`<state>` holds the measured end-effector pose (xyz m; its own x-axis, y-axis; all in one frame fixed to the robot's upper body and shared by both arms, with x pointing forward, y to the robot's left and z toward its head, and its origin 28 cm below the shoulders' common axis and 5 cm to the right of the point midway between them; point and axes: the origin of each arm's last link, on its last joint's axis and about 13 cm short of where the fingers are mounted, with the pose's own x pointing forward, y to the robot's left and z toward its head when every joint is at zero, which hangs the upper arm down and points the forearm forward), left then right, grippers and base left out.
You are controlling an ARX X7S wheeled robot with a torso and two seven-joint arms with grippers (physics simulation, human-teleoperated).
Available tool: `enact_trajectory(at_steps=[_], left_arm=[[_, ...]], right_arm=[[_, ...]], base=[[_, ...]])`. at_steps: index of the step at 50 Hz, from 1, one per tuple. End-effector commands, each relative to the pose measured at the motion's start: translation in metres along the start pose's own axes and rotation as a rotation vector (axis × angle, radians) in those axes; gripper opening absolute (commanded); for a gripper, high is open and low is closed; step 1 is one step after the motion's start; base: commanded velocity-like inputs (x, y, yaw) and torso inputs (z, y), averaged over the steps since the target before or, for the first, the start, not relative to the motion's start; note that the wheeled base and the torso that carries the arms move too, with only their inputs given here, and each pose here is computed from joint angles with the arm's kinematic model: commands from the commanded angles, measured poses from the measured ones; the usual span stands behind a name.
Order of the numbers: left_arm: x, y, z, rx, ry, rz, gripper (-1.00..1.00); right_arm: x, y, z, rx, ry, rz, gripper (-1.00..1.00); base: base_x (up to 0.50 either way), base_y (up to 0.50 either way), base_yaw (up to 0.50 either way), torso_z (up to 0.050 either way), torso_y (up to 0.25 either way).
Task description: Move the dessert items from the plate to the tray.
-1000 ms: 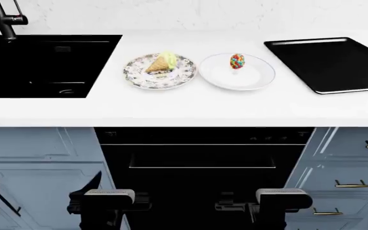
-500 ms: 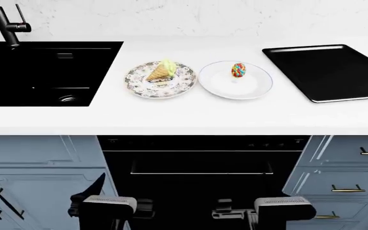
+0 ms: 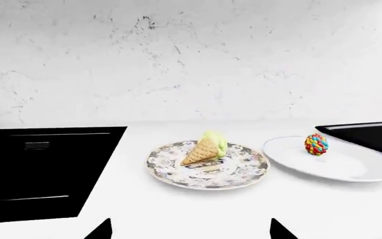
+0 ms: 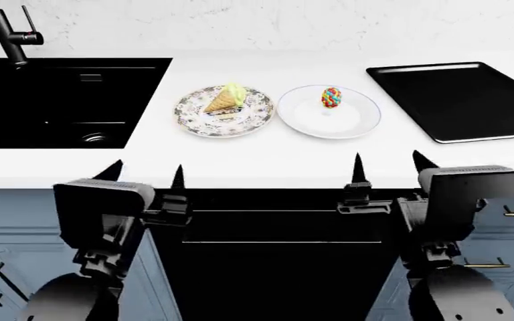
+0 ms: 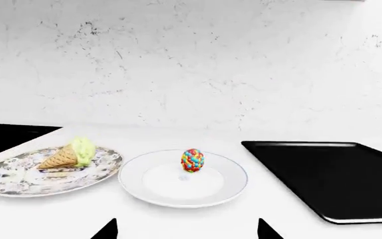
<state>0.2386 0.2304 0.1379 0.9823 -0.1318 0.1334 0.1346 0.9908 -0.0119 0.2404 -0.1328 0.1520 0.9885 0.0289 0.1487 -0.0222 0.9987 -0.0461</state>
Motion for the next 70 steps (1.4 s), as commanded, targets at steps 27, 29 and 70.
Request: enact_trajectory(at_steps=[27, 29, 70], left_arm=[[0.042, 0.036, 0.121, -0.006, 0.203, -0.276, 1.00], [0.041, 0.036, 0.121, -0.004, 0.202, -0.276, 1.00], [0.037, 0.038, 0.122, 0.014, 0.214, -0.277, 1.00]], right_arm=[[0.040, -0.036, 0.133, -0.167, 0.258, 0.079, 1.00], [0.040, -0.036, 0.133, -0.168, 0.260, 0.079, 1.00], [0.032, -0.034, 0.135, -0.175, 0.255, 0.079, 1.00]], base=[[0.26, -0.05, 0.00, 0.000, 0.000], [0.50, -0.10, 0.00, 0.000, 0.000], [0.50, -0.03, 0.00, 0.000, 0.001]])
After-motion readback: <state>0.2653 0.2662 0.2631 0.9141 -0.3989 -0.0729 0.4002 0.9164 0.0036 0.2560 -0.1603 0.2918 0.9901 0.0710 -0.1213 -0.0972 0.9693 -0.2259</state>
